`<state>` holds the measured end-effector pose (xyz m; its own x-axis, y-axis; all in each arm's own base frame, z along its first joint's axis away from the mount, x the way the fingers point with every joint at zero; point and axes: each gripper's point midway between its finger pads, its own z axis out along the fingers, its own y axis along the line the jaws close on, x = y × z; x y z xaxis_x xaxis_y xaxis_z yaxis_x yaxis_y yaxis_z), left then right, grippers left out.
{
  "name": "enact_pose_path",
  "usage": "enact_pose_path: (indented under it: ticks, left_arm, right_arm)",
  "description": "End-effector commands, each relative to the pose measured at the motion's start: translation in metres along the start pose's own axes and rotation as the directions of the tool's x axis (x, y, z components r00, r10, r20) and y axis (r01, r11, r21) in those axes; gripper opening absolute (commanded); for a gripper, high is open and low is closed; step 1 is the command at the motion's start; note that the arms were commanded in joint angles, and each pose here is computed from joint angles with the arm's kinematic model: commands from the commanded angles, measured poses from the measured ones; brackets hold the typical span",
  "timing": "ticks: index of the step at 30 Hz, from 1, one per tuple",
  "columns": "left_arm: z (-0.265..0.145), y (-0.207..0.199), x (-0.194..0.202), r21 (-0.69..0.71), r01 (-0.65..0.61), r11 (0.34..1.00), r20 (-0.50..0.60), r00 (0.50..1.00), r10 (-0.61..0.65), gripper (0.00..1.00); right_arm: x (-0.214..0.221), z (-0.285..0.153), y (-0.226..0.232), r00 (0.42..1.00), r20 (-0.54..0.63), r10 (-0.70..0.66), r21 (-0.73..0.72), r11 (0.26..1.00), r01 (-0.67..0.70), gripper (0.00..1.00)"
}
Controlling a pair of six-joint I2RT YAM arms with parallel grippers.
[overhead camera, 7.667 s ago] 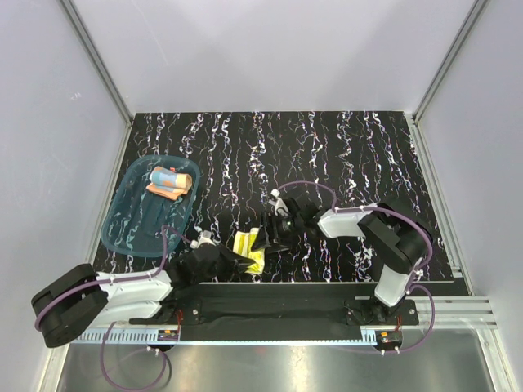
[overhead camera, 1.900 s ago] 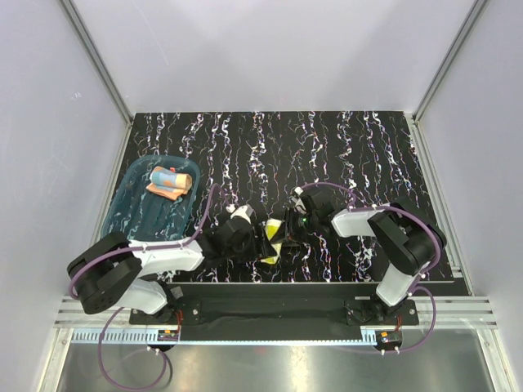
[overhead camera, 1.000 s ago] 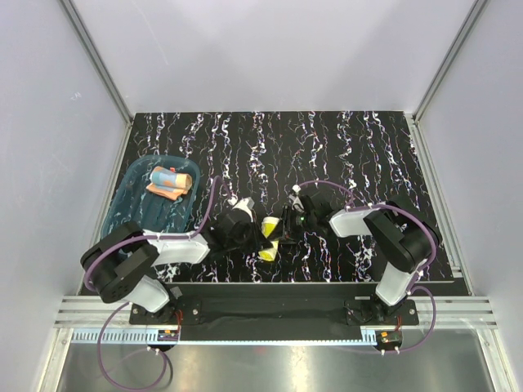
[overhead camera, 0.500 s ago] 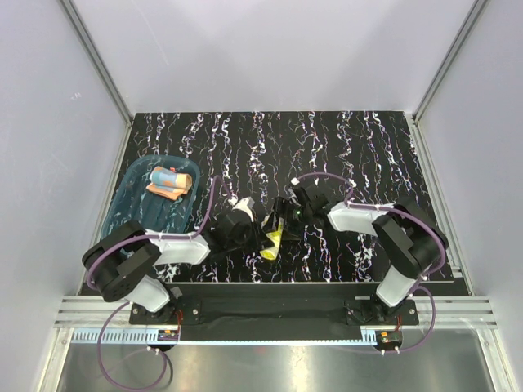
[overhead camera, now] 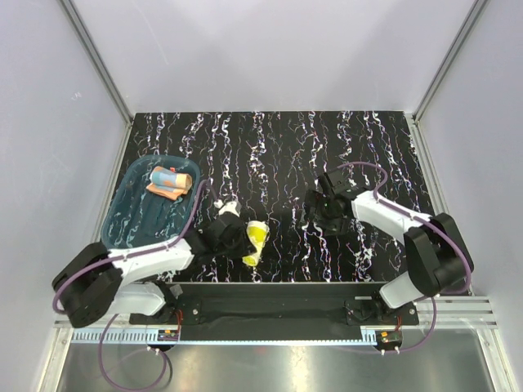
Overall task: Roll the towels
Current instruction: Place the rolled towel into the container
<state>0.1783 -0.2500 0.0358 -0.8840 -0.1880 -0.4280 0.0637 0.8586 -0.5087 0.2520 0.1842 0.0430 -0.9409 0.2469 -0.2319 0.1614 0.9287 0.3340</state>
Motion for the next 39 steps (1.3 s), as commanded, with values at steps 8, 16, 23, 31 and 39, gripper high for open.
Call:
enact_pose_path:
  ticks: [8, 16, 23, 31, 39]
  left_arm:
    - [-0.060, 0.022, -0.067, -0.109, 0.064, 0.992, 0.187, 0.981, -0.043, 0.00]
    - [-0.110, 0.055, -0.121, -0.139, 0.186, 0.973, 0.321, 0.937, -0.133, 0.00]
    - [-0.145, 0.101, -0.162, -0.175, 0.362, 0.916, 0.489, 0.839, -0.238, 0.00]
    - [-0.154, 0.156, -0.192, -0.174, 0.516, 0.839, 0.582, 0.741, -0.335, 0.00]
    - [-0.148, 0.198, -0.212, -0.032, 0.654, 0.756, 0.685, 0.565, -0.460, 0.00]
  right_arm:
    - [-0.006, -0.026, 0.005, 0.998, 0.042, -0.044, -0.030, 0.999, 0.045, 1.00]
    - [-0.001, -0.027, 0.008, 0.998, 0.036, -0.045, -0.066, 0.997, 0.048, 1.00]
    - [0.003, -0.028, 0.007, 0.998, 0.036, -0.051, -0.079, 0.995, 0.054, 1.00]
    - [0.007, -0.030, 0.007, 0.998, 0.029, -0.055, -0.093, 0.994, 0.058, 1.00]
    - [0.008, -0.030, 0.006, 0.998, 0.028, -0.059, -0.092, 0.994, 0.062, 1.00]
